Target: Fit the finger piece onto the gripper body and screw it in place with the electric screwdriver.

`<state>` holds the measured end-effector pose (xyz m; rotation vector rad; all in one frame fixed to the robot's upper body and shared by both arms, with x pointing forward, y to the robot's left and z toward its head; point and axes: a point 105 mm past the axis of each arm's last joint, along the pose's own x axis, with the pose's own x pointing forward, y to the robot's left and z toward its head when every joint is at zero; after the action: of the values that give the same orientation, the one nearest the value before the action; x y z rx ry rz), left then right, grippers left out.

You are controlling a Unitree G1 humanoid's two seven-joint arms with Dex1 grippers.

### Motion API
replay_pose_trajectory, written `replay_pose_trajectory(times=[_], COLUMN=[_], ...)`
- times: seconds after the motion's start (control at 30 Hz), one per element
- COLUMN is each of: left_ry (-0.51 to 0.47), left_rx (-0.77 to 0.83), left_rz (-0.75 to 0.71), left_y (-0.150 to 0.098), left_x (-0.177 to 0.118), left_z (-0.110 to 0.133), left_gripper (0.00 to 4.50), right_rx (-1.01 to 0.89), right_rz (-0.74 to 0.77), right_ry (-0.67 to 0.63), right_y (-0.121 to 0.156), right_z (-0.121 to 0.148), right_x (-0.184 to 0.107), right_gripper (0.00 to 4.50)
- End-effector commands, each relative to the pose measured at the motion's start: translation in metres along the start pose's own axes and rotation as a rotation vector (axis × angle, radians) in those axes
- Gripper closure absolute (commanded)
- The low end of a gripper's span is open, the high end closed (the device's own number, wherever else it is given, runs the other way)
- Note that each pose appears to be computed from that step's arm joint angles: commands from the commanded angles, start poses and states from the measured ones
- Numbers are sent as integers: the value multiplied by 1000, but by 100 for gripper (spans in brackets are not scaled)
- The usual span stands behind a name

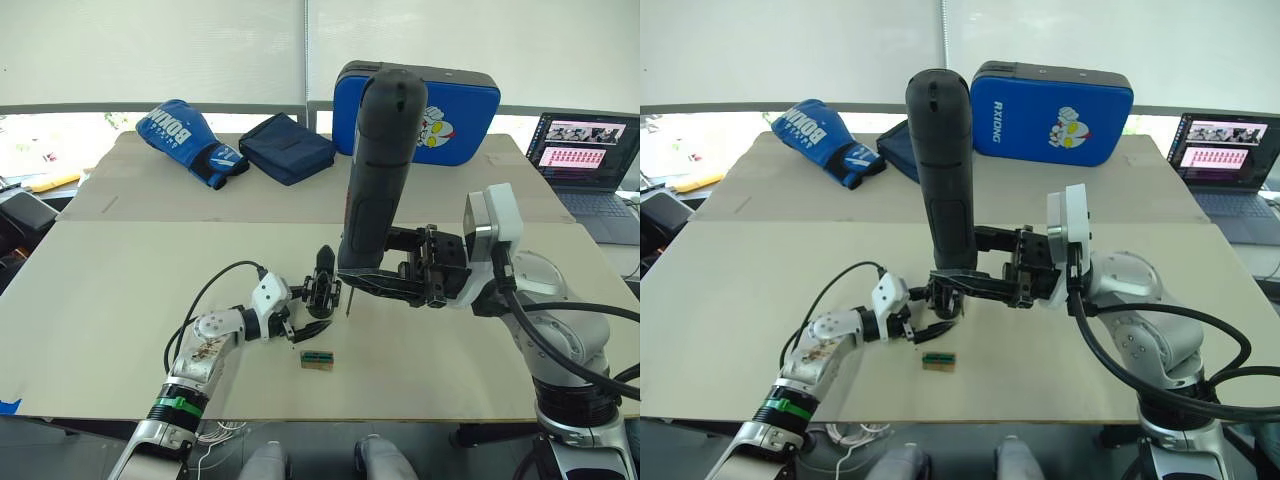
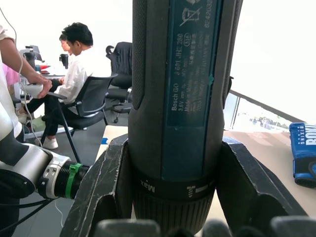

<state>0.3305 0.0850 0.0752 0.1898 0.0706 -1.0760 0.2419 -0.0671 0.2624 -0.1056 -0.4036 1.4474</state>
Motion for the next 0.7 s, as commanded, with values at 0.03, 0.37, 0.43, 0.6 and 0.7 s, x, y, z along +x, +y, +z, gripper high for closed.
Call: replay_pose_trajectory(times=[0.03, 0.37, 0.43, 0.6, 0.7], left_ry=[-11, -21, -17, -31, -35], left_rx=[12, 12, 8, 51, 77], left_rz=[12, -7, -22, -97, -159], left_y=[1, -3, -6, -4, -1], left_x=[4, 10, 12, 0, -7], left_z=[2, 1, 1, 7, 9], left_gripper=[3, 223, 223, 223, 223], right_rx=[-72, -69, -69, -68, -63], right_rz=[6, 4, 5, 10, 13], right_ry=[-36, -32, -32, -25, -15], right_y=[3, 0, 0, 1, 2], right_z=[17, 16, 16, 17, 17], right_x=[0, 1, 1, 0, -2], right_gripper=[256, 256, 256, 256, 256])
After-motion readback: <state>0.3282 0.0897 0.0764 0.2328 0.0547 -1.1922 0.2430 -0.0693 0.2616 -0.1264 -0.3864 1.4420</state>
